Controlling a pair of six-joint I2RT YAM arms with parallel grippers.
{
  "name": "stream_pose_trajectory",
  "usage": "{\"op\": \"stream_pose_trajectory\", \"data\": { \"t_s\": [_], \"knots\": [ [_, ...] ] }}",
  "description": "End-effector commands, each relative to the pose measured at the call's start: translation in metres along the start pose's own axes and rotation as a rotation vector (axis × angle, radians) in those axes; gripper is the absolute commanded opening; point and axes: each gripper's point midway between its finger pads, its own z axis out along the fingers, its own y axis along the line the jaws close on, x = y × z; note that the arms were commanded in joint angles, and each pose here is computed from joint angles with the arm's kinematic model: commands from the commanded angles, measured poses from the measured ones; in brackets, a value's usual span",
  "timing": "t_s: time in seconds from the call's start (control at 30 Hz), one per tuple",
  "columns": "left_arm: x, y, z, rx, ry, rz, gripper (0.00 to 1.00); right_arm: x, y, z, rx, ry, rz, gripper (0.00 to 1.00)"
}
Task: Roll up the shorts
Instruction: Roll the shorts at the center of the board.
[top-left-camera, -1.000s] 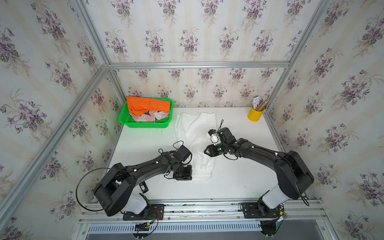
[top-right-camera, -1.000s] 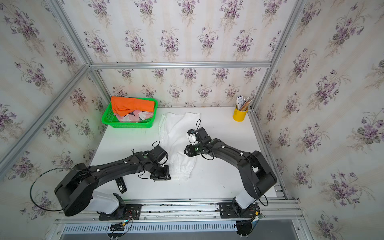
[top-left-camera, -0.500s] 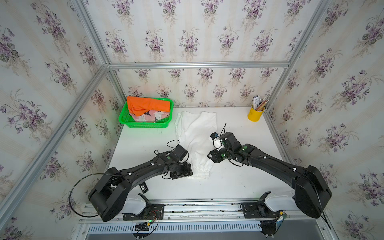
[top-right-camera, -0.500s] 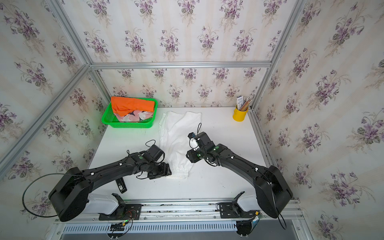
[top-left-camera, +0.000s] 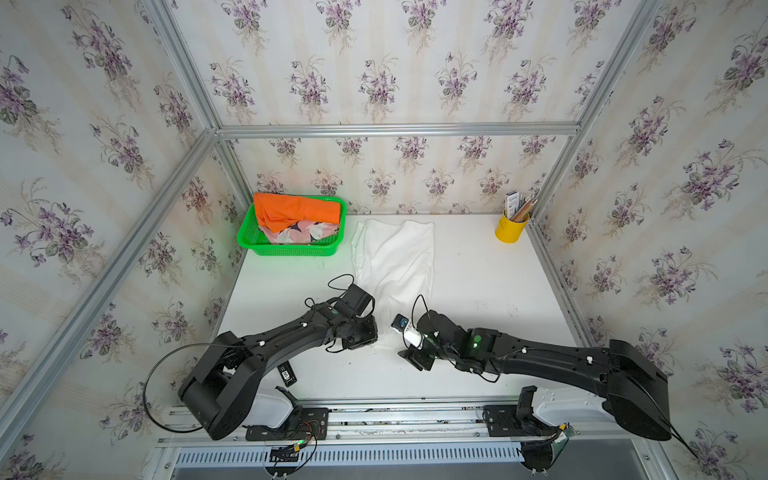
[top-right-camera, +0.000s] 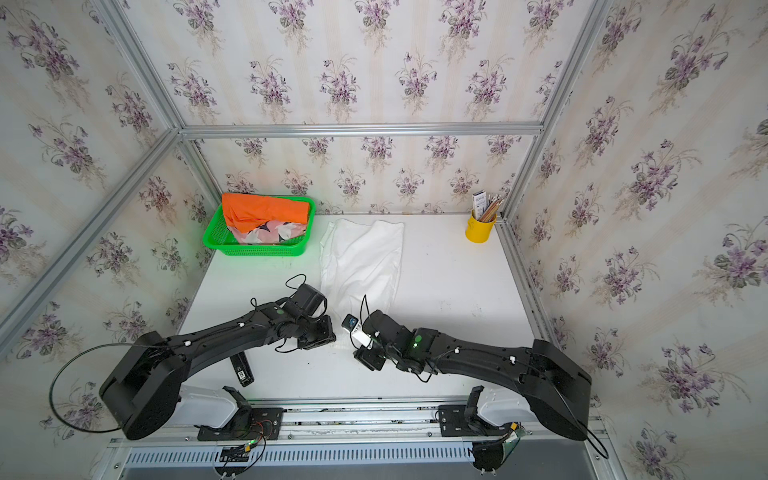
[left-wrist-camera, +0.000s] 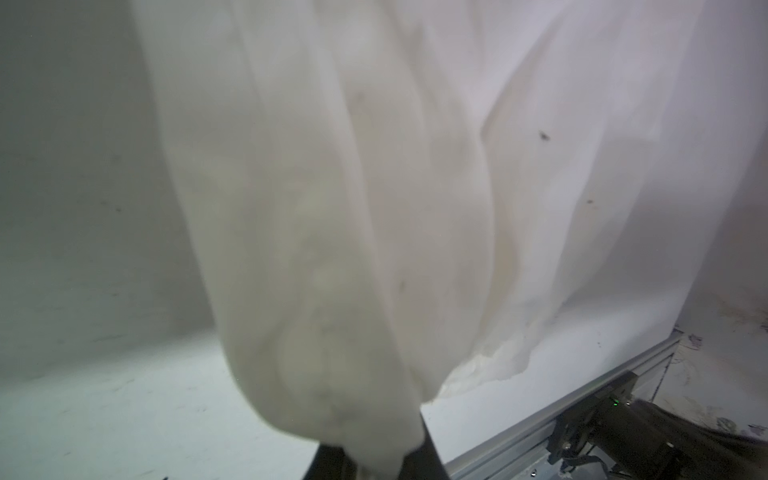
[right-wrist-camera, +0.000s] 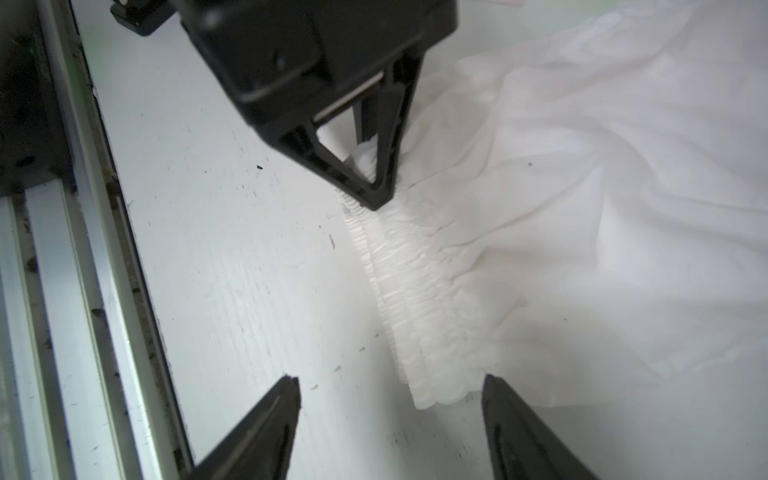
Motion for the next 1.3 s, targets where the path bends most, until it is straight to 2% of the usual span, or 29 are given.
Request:
{"op": "stream_pose_trajectory", "data": {
  "t_s": [0.0, 0.13, 0.23, 0.3, 0.63, 0.77, 0.87, 1.03, 1.13, 1.2, 1.27],
  "knots": [
    [-0.002, -0.012, -0.009, 0.088, 0.008, -0.052, 0.14, -0.025, -0.009, 0.013, 0.147, -0.083, -0.131, 0.87],
    [-0.004, -0.02, -0.017, 0.136, 0.008, -0.079, 0.14, -0.041, 0.0, 0.02, 0.21, -0.201, -0.224, 0.89],
    [-0.004, -0.024, -0.02, 0.159, 0.018, -0.093, 0.14, -0.048, -0.006, 0.022, 0.294, -0.281, -0.25, 0.98],
    [-0.003, -0.025, -0.021, 0.172, 0.025, -0.1, 0.14, -0.049, -0.01, 0.026, 0.344, -0.312, -0.283, 1.0],
    [-0.004, -0.028, -0.03, 0.204, 0.018, -0.125, 0.14, -0.045, -0.03, 0.041, 0.582, -0.34, -0.441, 1.0],
    [-0.003, -0.022, -0.033, 0.198, 0.011, -0.136, 0.14, -0.044, -0.045, 0.034, 0.727, -0.355, -0.492, 1.0],
    [-0.001, -0.018, -0.033, 0.192, 0.012, -0.143, 0.14, -0.037, -0.049, 0.027, 0.755, -0.343, -0.513, 0.98],
    [-0.003, -0.011, -0.032, 0.176, 0.01, -0.15, 0.15, -0.03, -0.05, 0.018, 0.756, -0.316, -0.496, 0.84],
    [-0.006, -0.011, -0.032, 0.181, 0.008, -0.157, 0.15, -0.022, -0.044, 0.017, 0.723, -0.297, -0.508, 0.7],
    [-0.007, -0.011, -0.032, 0.178, 0.012, -0.159, 0.15, -0.02, -0.037, 0.017, 0.7, -0.282, -0.523, 0.58],
    [-0.007, -0.011, -0.032, 0.18, 0.015, -0.159, 0.15, -0.017, -0.032, 0.018, 0.676, -0.276, -0.521, 0.37]
  ]
}}
